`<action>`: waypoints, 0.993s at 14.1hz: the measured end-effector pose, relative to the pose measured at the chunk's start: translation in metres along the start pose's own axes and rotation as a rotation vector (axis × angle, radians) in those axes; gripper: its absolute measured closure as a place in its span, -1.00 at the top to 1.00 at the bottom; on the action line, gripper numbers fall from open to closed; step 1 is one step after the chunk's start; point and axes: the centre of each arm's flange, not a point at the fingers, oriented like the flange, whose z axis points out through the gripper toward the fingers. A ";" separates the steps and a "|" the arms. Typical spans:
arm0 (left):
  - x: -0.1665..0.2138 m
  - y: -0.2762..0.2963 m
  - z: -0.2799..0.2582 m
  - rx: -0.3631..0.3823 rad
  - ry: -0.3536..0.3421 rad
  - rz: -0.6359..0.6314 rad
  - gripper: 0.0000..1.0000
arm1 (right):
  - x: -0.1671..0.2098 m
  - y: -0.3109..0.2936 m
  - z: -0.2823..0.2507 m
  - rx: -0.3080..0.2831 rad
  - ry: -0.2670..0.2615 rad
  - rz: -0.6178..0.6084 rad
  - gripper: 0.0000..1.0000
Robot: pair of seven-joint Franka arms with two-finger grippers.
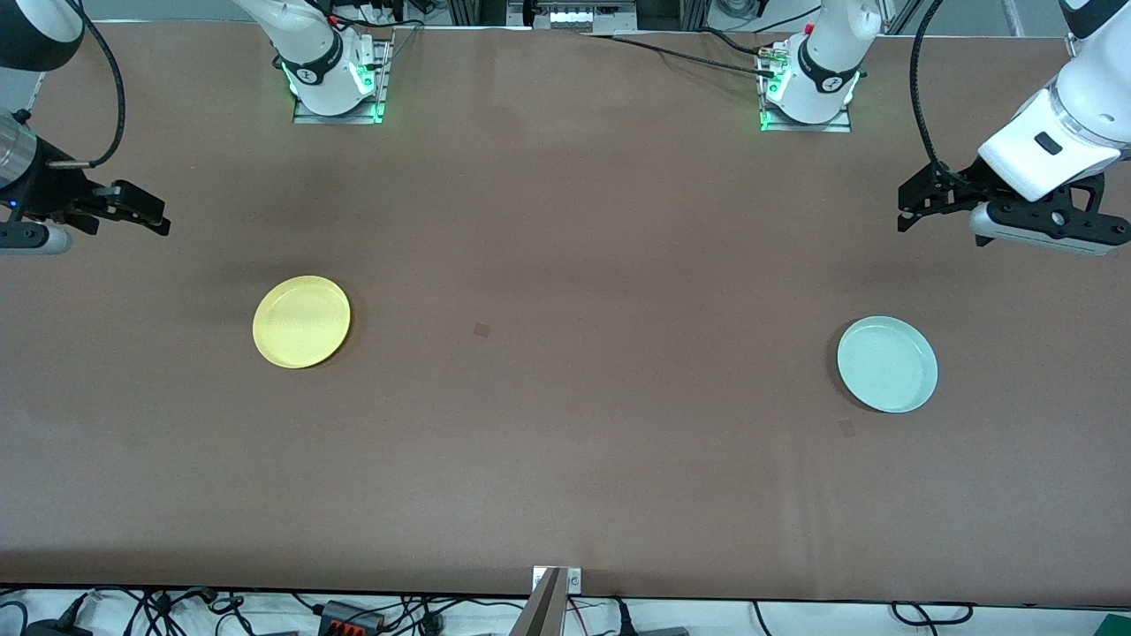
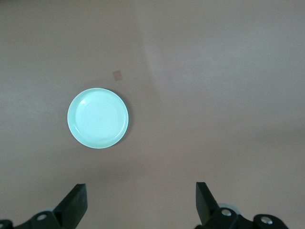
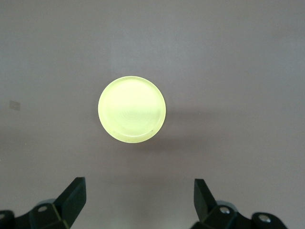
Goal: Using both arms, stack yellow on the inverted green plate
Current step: 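Grasp the yellow plate with the right gripper while the left gripper grasps green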
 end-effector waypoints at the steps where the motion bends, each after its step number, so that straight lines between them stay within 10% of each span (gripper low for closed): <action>1: 0.001 0.000 0.004 -0.001 -0.008 0.000 1.00 | 0.002 0.000 0.004 0.000 -0.008 0.000 1.00; 14: 0.029 -0.101 0.115 -0.022 -0.174 -0.087 1.00 | 0.010 0.006 0.024 0.000 -0.044 0.010 1.00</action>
